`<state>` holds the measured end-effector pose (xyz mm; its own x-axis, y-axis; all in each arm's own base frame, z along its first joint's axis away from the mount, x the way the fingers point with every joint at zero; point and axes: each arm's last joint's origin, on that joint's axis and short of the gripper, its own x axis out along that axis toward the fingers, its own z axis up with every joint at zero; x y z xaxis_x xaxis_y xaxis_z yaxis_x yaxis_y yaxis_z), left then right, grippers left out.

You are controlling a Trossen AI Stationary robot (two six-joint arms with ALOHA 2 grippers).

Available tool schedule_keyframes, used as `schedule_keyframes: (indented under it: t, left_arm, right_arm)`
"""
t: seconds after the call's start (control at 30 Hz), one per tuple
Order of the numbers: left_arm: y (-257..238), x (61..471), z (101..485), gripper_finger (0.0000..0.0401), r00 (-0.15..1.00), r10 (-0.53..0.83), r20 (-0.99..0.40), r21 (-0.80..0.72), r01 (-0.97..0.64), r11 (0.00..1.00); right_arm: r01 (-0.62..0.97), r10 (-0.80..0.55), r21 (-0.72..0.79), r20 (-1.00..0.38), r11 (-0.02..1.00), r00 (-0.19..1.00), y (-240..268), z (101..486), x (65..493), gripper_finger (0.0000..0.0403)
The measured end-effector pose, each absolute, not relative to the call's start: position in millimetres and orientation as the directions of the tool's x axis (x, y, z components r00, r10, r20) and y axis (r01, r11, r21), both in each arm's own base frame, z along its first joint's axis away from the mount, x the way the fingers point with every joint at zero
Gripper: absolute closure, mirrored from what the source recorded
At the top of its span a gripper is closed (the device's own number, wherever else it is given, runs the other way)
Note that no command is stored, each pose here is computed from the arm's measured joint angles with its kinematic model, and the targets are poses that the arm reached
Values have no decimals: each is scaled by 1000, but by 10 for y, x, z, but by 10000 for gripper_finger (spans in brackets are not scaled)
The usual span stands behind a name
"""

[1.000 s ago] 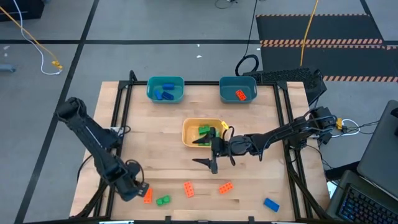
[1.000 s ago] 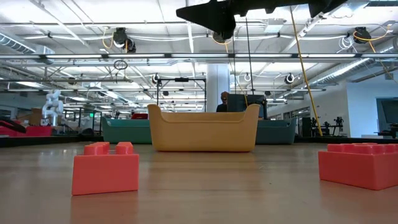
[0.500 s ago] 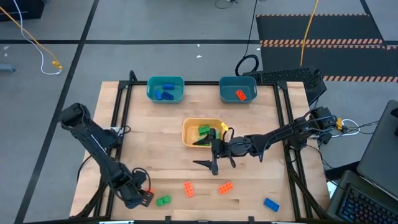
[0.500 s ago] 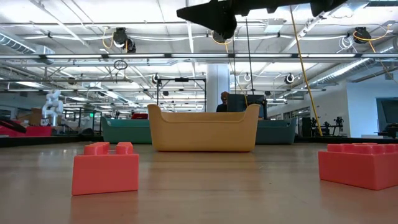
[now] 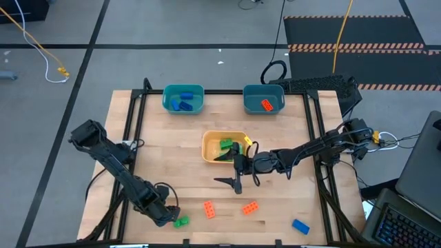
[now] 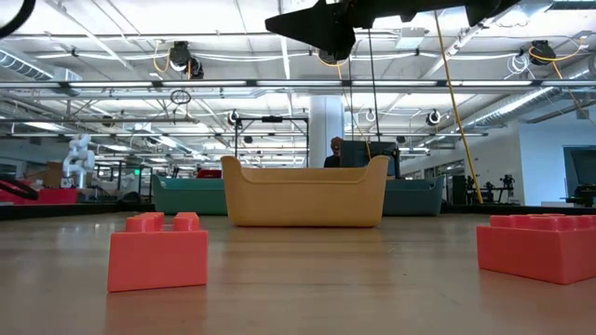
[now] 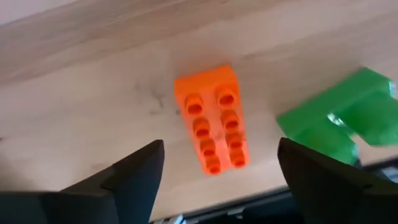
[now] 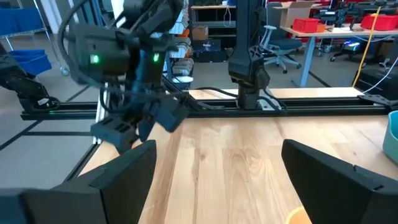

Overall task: Sort & place blocks by color
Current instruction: Put the orange game piece into the blue bin

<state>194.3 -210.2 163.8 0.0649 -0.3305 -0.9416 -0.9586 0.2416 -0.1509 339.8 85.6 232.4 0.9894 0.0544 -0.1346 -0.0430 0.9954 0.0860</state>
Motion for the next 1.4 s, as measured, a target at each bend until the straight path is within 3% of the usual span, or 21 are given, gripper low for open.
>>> schedule_keyframes:
  t: [0.3,0.43,0.67,0.9,1.17,1.4]
  left_arm:
    - [-2124,2036,1409,96,34,-298,-954,-115,-959,259]
    - [-2087,2057,1395,139,16,-295,-955,-106,-950,293]
    - [-1951,2159,1402,266,0,-305,-952,-128,-908,399]
    - [-1509,2285,1653,265,29,-297,-955,-176,-858,482]
    - [-803,2206,2200,265,209,-179,-961,-274,-796,539]
    - [-166,2228,2582,249,518,140,-844,-273,-638,720]
  right_arm:
    - [-44,54,80,-124,996,991,855,2334,3400,64]
    - [-45,54,82,-113,996,992,854,2345,3401,64]
    - [-43,50,65,-114,997,992,849,2344,3402,64]
    - [-41,47,56,-114,998,992,847,2344,3403,64]
    - [-13,21,66,-119,998,993,840,2339,3402,64]
    - [26,-14,64,-189,998,982,829,2269,3391,64]
